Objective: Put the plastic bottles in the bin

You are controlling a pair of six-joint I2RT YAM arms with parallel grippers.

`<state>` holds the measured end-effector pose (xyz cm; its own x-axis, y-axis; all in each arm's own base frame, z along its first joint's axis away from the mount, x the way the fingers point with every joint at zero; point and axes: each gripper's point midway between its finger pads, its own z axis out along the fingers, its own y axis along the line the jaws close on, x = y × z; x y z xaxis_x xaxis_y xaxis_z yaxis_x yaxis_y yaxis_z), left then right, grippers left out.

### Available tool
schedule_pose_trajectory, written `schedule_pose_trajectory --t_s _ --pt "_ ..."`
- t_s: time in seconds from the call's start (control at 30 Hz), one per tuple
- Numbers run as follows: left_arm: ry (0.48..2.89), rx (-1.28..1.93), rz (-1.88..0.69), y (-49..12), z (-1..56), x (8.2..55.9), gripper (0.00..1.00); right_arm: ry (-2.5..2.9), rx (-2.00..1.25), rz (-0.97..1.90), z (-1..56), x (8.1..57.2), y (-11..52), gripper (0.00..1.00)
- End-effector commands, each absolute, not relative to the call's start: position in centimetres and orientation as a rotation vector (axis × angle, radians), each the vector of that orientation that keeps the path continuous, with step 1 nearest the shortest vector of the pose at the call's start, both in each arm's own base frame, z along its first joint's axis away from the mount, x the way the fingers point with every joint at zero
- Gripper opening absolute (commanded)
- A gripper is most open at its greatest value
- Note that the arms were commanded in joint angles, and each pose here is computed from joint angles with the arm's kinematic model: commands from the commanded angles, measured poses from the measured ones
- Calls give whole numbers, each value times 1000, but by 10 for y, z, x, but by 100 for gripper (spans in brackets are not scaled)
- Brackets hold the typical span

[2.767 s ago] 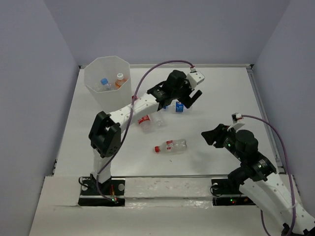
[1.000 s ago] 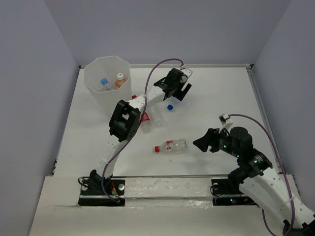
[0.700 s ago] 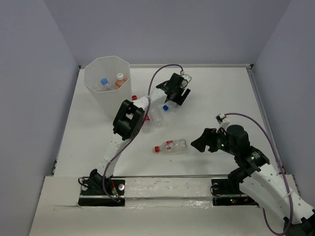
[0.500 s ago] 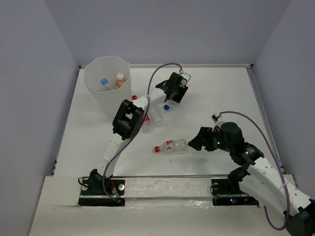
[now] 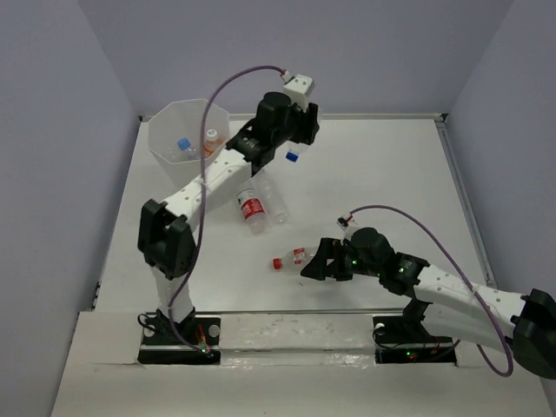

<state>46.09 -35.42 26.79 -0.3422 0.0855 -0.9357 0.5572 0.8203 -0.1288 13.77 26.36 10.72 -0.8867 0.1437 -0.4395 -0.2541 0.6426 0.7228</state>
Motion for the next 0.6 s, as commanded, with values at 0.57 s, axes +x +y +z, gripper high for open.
schedule_pose_trajectory --t_s 0.57 --pt "1409 -373 -328 -56 443 431 48 2269 124 789 101 224 270 97"
